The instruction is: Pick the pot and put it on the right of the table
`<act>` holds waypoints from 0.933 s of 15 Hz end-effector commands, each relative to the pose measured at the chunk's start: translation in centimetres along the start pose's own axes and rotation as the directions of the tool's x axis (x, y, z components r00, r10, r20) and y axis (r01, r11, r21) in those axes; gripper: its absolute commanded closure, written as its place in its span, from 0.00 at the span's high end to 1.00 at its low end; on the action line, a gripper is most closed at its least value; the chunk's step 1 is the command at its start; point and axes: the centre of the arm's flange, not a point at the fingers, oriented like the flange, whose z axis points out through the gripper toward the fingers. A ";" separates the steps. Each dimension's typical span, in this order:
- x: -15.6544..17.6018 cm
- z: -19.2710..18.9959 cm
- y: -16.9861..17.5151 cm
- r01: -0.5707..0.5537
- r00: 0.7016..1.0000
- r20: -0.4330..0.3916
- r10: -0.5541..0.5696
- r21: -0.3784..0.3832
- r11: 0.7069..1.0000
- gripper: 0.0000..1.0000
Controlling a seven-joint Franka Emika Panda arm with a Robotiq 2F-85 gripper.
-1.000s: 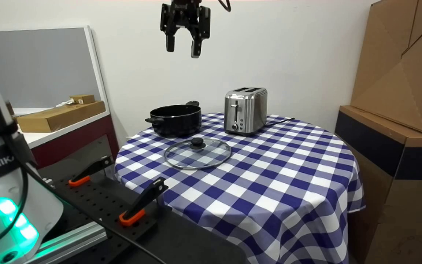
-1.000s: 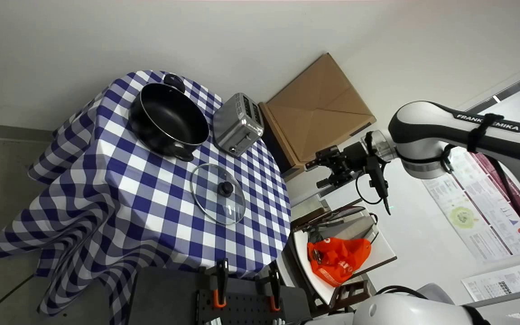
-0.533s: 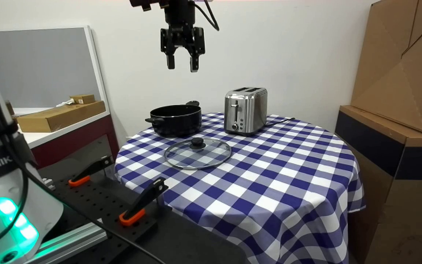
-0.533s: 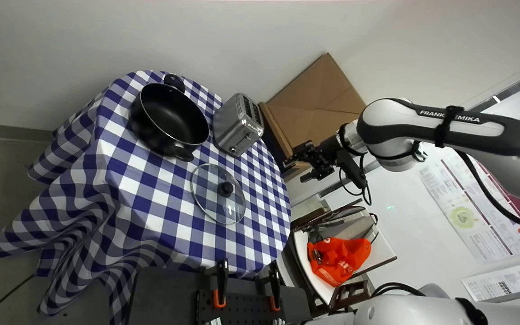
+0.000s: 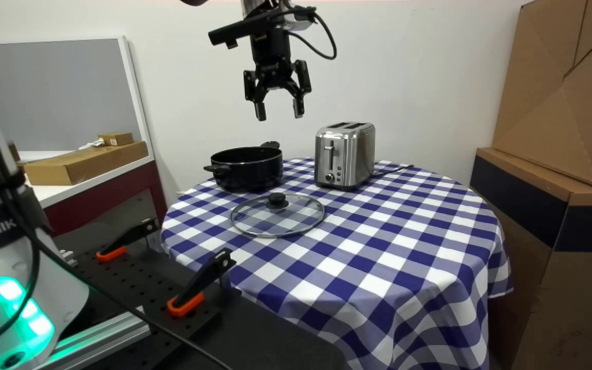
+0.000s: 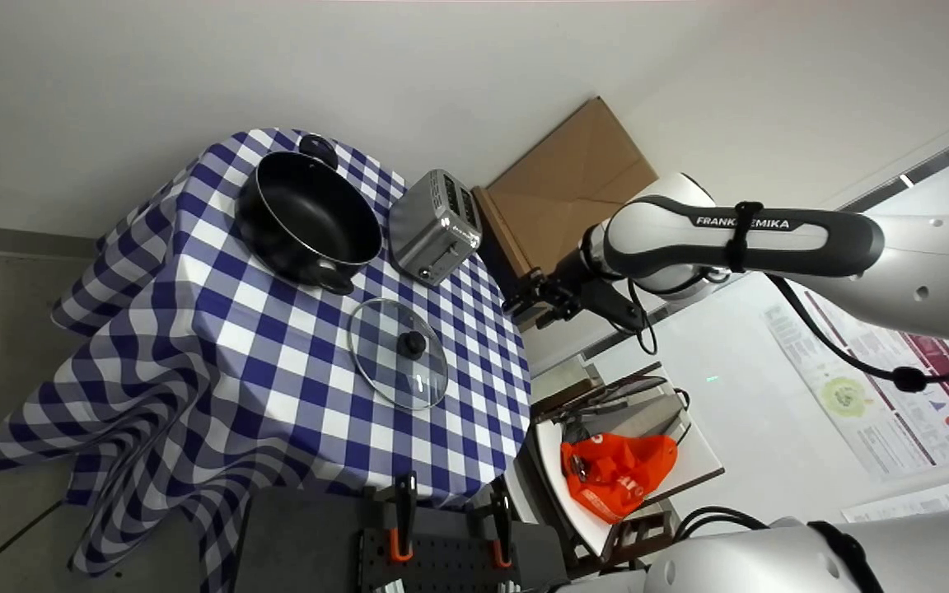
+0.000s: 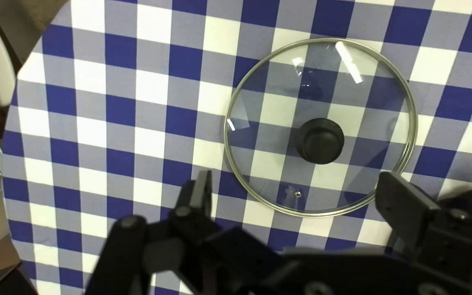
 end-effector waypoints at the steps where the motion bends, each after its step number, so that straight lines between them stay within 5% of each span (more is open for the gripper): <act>1: 3.8 -1.1 2.3 0.090 0.996 -0.029 -0.090 0.002 0.996 1.00; 7: 6.9 -2.0 2.4 0.208 0.978 -0.034 -0.206 0.059 0.976 1.00; 14: 6.7 0.2 -6.6 0.403 0.915 -0.013 -0.403 0.063 0.913 1.00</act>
